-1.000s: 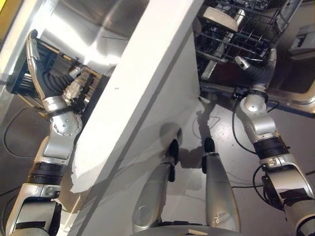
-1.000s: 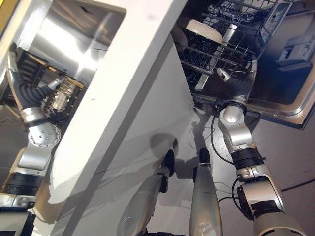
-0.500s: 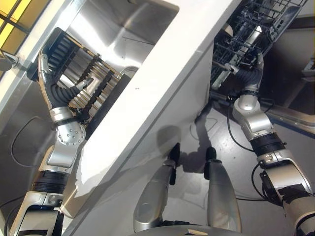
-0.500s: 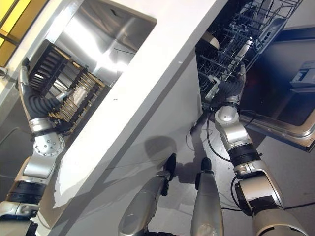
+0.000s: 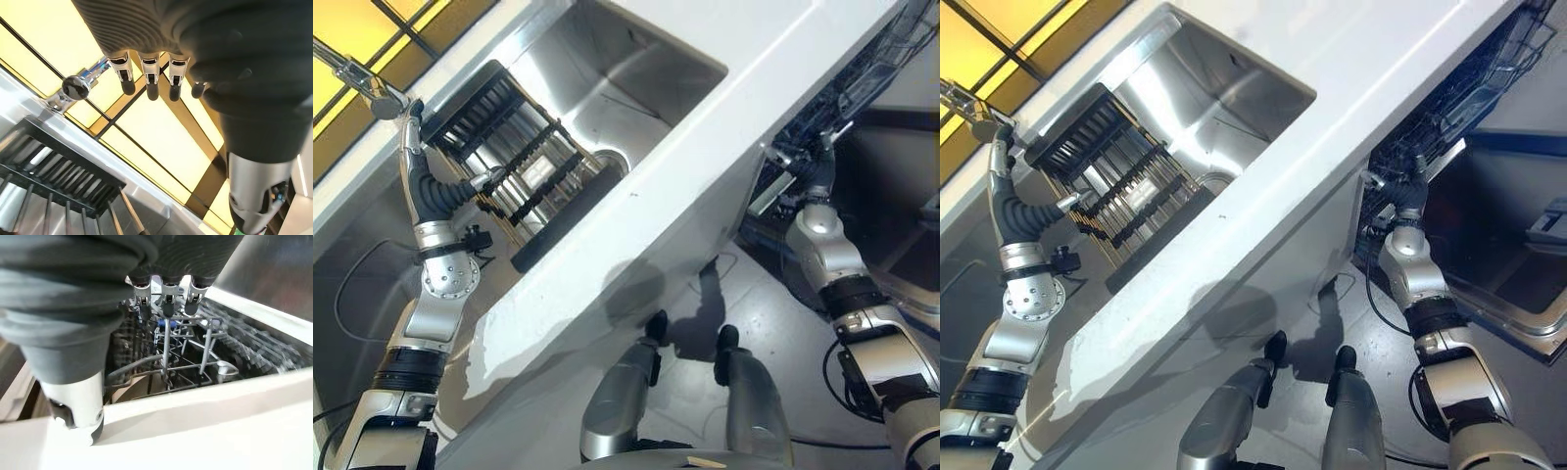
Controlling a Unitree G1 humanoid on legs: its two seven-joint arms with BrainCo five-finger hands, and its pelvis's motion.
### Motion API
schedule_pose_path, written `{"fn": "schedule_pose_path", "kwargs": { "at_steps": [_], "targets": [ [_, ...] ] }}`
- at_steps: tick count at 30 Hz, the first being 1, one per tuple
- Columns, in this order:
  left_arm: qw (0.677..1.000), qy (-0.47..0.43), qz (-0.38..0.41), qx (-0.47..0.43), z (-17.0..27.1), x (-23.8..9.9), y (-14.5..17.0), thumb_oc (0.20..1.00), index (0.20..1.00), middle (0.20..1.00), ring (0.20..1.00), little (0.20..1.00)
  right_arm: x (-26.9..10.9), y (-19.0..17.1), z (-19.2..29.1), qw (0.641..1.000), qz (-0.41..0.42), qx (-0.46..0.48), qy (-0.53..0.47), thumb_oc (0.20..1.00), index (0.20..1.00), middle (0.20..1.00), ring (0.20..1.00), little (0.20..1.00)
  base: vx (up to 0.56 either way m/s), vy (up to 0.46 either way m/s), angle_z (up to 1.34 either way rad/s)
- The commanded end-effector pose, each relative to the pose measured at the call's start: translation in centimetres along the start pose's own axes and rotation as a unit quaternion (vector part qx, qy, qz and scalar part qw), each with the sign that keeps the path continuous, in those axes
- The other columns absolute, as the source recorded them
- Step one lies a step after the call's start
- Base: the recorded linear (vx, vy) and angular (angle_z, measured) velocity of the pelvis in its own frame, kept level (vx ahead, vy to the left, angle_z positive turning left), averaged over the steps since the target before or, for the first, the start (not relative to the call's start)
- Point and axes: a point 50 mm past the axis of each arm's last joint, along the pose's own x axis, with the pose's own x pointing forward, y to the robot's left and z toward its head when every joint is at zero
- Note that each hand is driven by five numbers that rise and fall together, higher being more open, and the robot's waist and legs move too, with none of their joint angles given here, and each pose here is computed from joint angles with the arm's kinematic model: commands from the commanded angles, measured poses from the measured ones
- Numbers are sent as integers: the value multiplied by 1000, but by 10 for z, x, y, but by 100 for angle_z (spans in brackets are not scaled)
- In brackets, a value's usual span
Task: Pick up plates and place into dishwasher.
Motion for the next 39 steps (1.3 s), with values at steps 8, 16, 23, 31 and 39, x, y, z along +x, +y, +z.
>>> {"fn": "schedule_pose_path", "kwargs": {
  "at_steps": [8, 16, 23, 31, 39],
  "targets": [
    [996, -32, -73, 28, -2, 0, 20, 1000, 1000, 1000, 1000, 1000, -40, 138, 59, 940, 275, 126, -155, 1000, 1000, 1000, 1000, 1000, 37, -10, 1],
    [997, -26, -72, 21, -2, 1, 14, 1000, 1000, 1000, 1000, 1000, -34, 96, 30, 972, 177, 96, -124, 1000, 1000, 1000, 1000, 1000, -114, 49, -2],
    [998, -5, -51, 29, -7, -12, 12, 1000, 1000, 1000, 1000, 1000, -50, 51, -16, 996, 54, 40, -56, 1000, 1000, 1000, 1000, 1000, -79, 84, -27],
    [998, 18, -56, 34, -11, -31, 14, 1000, 1000, 1000, 1000, 1000, -78, 8, -50, 998, -55, 11, -6, 1000, 1000, 1000, 1000, 1000, -17, 60, -29],
    [997, 49, -56, 33, -21, -56, 18, 1000, 1000, 1000, 1000, 1000, -119, -29, -85, 982, -180, 7, 61, 1000, 1000, 1000, 1000, 1000, 1, 75, -42]
  ]
}}
